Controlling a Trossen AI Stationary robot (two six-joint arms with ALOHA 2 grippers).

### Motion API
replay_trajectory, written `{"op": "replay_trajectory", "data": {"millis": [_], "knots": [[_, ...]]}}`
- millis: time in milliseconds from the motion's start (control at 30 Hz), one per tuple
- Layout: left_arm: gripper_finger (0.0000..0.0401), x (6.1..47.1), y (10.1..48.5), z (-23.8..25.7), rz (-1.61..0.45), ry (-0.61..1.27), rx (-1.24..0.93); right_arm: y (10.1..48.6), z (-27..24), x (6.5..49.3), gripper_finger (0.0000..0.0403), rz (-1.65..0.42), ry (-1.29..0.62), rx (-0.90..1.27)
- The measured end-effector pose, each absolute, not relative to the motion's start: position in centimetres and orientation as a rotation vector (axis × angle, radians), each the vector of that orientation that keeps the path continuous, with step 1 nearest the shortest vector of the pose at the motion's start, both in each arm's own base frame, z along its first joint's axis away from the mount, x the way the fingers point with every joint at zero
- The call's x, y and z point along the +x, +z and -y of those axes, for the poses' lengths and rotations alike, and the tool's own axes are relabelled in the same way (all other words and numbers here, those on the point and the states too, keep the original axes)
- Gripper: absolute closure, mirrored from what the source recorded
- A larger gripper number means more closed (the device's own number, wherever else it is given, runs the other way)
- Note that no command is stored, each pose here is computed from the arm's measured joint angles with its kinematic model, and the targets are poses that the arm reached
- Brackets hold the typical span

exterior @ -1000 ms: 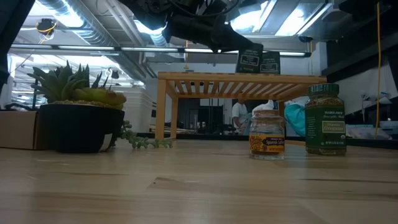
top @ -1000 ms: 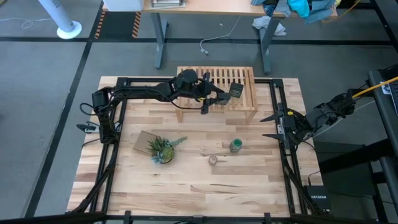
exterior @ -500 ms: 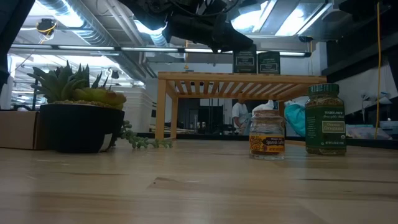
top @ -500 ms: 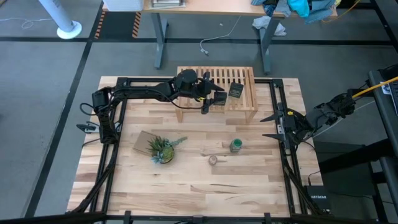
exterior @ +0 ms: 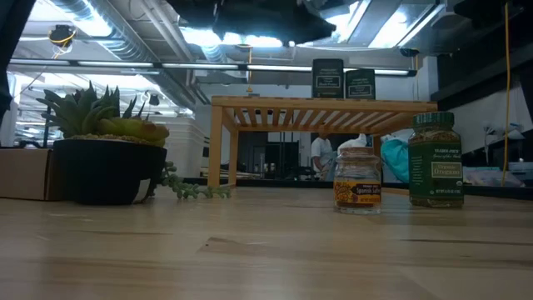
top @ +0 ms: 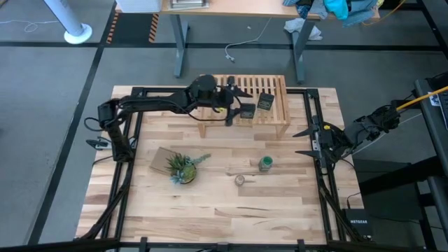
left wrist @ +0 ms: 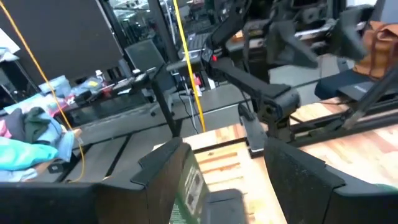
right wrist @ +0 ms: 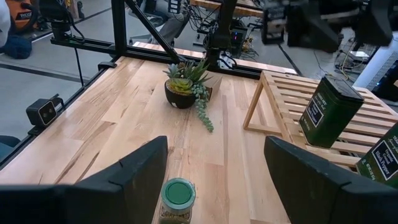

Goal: Shelf spices
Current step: Put the transparent seasoning bottle on the shelf

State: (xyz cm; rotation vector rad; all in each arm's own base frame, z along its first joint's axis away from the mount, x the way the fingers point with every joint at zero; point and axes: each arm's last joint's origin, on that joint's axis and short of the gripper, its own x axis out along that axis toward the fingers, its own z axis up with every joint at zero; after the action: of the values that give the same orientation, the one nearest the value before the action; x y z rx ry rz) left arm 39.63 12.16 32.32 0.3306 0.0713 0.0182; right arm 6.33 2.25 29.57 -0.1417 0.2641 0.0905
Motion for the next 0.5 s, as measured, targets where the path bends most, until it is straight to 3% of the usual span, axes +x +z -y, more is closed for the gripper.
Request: {"op": "replay_trajectory", "data": {"millis": [233, 500], "knots": [[0.0182, 37.5, 34.1, -8.0, -0.248, 0.023, 0.38, 29.6, -2.3, 6.3, 0.013, -0.264, 0.091, -0.141], [0.0182, 36.8, 32.3, -0.9, -0.532, 0.048, 0.336, 29.6, -2.2, 6.3, 0.013, -0.263, 0.09, -0.141]]}}
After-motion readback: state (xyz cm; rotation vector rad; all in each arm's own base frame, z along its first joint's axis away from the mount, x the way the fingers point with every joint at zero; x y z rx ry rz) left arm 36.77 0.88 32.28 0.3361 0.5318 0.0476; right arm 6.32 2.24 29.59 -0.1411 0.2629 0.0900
